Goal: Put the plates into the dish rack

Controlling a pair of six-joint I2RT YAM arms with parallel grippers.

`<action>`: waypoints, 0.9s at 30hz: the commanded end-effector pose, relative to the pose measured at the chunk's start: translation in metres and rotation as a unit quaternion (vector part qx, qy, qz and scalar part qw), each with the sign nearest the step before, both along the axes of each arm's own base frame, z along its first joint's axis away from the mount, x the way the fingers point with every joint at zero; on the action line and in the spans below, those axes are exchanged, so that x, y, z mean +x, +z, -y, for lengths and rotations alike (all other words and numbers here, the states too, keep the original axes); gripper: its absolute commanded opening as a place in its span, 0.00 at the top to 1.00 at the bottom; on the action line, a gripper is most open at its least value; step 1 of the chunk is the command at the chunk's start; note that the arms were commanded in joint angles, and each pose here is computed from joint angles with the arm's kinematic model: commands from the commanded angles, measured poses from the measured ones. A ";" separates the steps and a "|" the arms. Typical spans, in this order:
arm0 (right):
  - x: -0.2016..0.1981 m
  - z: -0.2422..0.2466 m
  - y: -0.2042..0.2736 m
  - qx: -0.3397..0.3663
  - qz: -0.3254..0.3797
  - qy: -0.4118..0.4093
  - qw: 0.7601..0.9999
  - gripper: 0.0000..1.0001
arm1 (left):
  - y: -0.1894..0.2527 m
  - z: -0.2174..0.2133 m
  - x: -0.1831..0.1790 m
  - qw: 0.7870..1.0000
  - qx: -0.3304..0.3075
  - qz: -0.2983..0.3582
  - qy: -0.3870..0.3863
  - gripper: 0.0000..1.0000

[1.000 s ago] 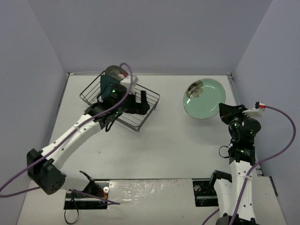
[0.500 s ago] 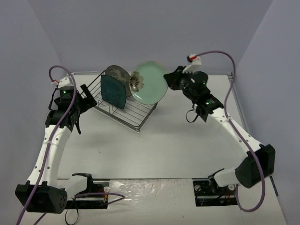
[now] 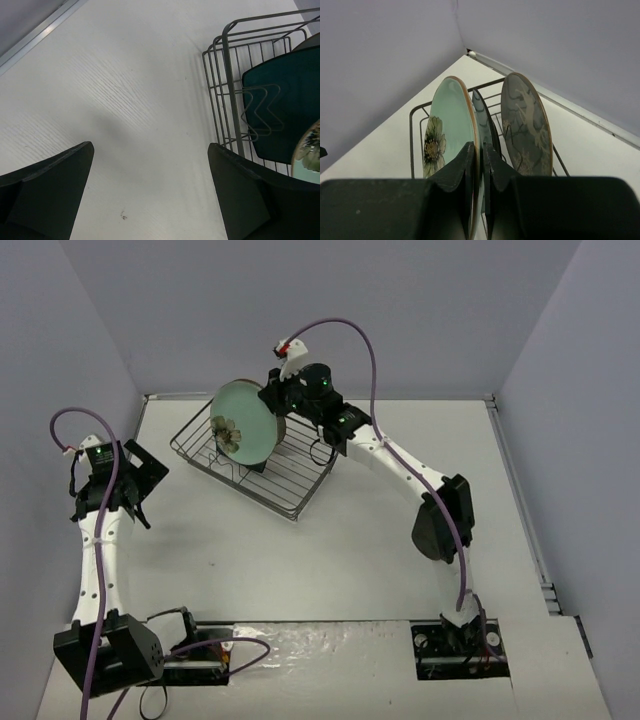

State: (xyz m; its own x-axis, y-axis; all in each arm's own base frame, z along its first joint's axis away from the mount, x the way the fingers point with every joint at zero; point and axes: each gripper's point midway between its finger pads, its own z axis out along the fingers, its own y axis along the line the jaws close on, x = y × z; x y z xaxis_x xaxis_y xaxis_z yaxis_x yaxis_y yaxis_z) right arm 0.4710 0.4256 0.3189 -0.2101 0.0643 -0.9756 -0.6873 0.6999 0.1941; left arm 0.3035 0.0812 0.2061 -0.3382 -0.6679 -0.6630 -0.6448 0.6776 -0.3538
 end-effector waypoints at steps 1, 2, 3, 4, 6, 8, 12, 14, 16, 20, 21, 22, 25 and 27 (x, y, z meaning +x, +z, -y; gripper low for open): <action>-0.008 -0.024 0.113 0.062 0.171 0.047 0.982 1.00 | 0.021 0.003 0.015 0.999 -0.007 0.048 -0.010 0.03; -0.008 -0.029 0.116 0.054 0.189 0.053 0.979 1.00 | 0.022 0.003 0.016 0.999 -0.005 0.049 -0.011 0.03; -0.006 -0.036 0.107 0.037 0.195 0.059 0.978 1.00 | 0.021 0.003 0.016 0.999 -0.005 0.050 -0.011 0.03; -0.007 -0.040 0.113 0.030 0.214 0.056 0.975 1.00 | 0.021 0.003 0.018 0.999 -0.008 0.052 -0.012 0.03; -0.005 -0.048 0.107 0.010 0.224 0.056 0.973 1.00 | 0.019 0.006 0.022 0.998 -0.015 0.054 -0.019 0.03; -0.003 -0.050 0.109 0.006 0.236 0.057 0.970 1.00 | 0.019 0.009 0.027 0.997 -0.022 0.061 -0.030 0.03; -0.006 -0.060 0.104 -0.025 0.255 0.043 0.966 1.00 | 0.020 0.010 0.029 0.997 -0.022 0.068 -0.032 0.03; -0.007 -0.067 0.096 -0.042 0.262 0.045 0.963 1.00 | 0.021 0.010 0.029 0.997 -0.021 0.071 -0.032 0.03; -0.010 -0.074 0.089 -0.054 0.264 0.045 0.962 1.00 | 0.020 0.011 0.029 0.997 -0.022 0.073 -0.033 0.03; -0.016 -0.089 0.071 -0.090 0.276 0.028 0.957 1.00 | 0.018 0.011 0.028 0.997 -0.021 0.071 -0.034 0.03; -0.018 -0.092 0.067 -0.099 0.279 0.023 0.955 1.00 | 0.017 0.010 0.027 0.997 -0.022 0.071 -0.033 0.03; -0.020 -0.097 0.062 -0.108 0.283 0.021 0.953 1.00 | 0.017 0.010 0.027 0.997 -0.021 0.071 -0.033 0.03; -0.024 -0.108 0.048 -0.132 0.297 0.009 0.946 1.00 | 0.016 0.010 0.025 0.997 -0.018 0.070 -0.033 0.03; -0.021 -0.108 0.043 -0.147 0.307 -0.018 0.940 1.00 | 0.017 0.010 0.024 0.997 -0.015 0.070 -0.035 0.03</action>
